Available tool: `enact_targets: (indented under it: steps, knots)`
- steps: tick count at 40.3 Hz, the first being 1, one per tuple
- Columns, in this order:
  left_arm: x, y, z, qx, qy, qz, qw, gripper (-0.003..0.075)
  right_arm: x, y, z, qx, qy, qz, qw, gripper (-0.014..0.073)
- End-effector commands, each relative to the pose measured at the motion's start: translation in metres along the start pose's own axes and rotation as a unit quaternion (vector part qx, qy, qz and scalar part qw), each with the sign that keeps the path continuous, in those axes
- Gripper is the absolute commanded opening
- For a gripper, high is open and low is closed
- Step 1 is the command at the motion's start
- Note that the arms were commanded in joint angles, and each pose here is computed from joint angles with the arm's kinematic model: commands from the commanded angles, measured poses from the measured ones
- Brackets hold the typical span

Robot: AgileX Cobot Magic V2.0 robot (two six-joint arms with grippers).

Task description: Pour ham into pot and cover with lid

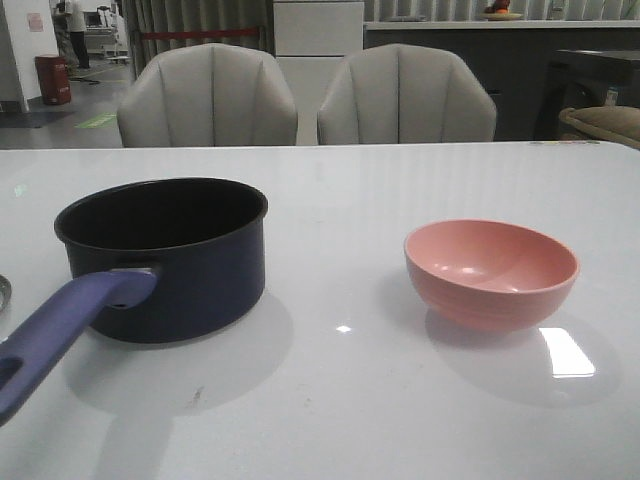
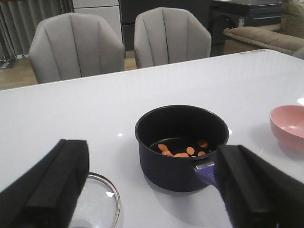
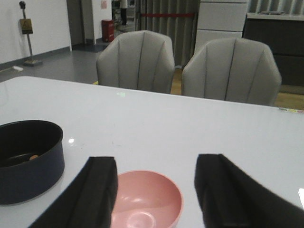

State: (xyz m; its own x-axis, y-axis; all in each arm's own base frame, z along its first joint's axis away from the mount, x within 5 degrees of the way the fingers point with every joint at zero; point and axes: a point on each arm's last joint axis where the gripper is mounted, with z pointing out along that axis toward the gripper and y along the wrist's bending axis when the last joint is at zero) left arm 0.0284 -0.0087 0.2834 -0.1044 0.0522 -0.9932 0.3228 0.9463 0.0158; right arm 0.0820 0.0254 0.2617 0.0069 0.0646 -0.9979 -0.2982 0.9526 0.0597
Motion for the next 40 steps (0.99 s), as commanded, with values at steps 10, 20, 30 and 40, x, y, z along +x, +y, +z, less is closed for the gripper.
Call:
enact_targets:
  steps: [10, 20, 30, 40]
  knots:
    - [-0.015, -0.001, -0.002, 0.008, -0.049, -0.012, 0.999, 0.0571, 0.007, -0.004, -0.003, 0.020, -0.023, 0.003, 1.000, 0.0123]
    - [-0.016, -0.001, -0.002, 0.011, -0.047, -0.017, 0.999, 0.0571, 0.008, -0.004, -0.003, 0.016, -0.016, 0.003, 1.000, 0.0149]
    - [-0.034, -0.003, 0.009, 0.021, -0.010, -0.090, 0.996, 0.0685, 0.008, -0.004, -0.003, 0.016, -0.016, 0.003, 1.000, 0.0149]
    - [-0.052, 0.014, 0.036, -0.082, 0.049, -0.169, 0.981, 0.0691, 0.008, -0.004, -0.003, 0.016, -0.016, 0.003, 1.000, 0.0149]
